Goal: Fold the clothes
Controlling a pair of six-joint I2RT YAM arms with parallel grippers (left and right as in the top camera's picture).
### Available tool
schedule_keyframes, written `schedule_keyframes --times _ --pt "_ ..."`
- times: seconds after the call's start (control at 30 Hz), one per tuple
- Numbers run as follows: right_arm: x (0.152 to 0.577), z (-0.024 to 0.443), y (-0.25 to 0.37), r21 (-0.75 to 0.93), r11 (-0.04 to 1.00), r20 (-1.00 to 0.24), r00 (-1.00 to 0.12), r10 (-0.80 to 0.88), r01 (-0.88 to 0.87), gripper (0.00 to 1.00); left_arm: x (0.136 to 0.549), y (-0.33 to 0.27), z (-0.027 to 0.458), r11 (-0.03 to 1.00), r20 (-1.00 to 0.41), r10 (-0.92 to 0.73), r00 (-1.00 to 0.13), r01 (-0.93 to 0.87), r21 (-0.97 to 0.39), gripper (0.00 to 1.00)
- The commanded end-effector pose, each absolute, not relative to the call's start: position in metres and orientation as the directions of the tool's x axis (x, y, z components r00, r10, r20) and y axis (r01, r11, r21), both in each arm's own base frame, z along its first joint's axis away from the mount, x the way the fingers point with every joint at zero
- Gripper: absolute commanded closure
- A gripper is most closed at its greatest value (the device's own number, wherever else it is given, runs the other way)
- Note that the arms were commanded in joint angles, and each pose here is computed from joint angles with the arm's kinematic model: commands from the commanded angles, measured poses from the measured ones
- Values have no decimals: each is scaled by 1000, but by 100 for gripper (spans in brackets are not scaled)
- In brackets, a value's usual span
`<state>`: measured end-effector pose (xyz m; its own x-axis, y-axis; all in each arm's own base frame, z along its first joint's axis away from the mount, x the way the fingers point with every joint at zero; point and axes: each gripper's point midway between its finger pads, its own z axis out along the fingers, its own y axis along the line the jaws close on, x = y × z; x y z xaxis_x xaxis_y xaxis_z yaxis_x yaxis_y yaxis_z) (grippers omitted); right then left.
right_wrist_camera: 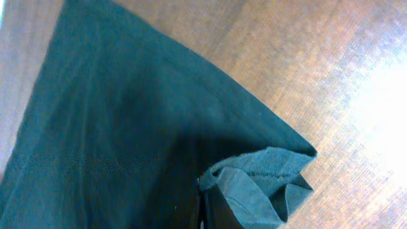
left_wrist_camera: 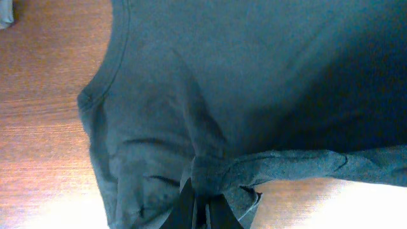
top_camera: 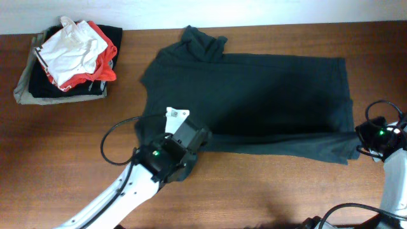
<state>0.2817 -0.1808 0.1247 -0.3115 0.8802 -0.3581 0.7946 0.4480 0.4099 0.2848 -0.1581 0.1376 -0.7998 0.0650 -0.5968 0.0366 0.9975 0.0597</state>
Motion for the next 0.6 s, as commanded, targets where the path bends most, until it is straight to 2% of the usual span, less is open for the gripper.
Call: schedule_keyframes --times 0.0,0.23,0.4,0.57 --pt "304 138 -174 437 501 -409 -331 851 747 96 299 -160 126 996 -604 60 -795 5 93 99" --pt "321 132 -170 416 514 -440 -329 836 750 96 324 -155 102 989 -614 41 -788 -55 136 98" --pt "331 109 -178 397 499 -422 -329 844 770 96 352 -142 105 987 -663 -49 -747 -136 80 97" --pt "340 99 -183 401 501 -424 -329 844 767 96 363 -141 107 986 -685 -84 -724 -158 46 91"
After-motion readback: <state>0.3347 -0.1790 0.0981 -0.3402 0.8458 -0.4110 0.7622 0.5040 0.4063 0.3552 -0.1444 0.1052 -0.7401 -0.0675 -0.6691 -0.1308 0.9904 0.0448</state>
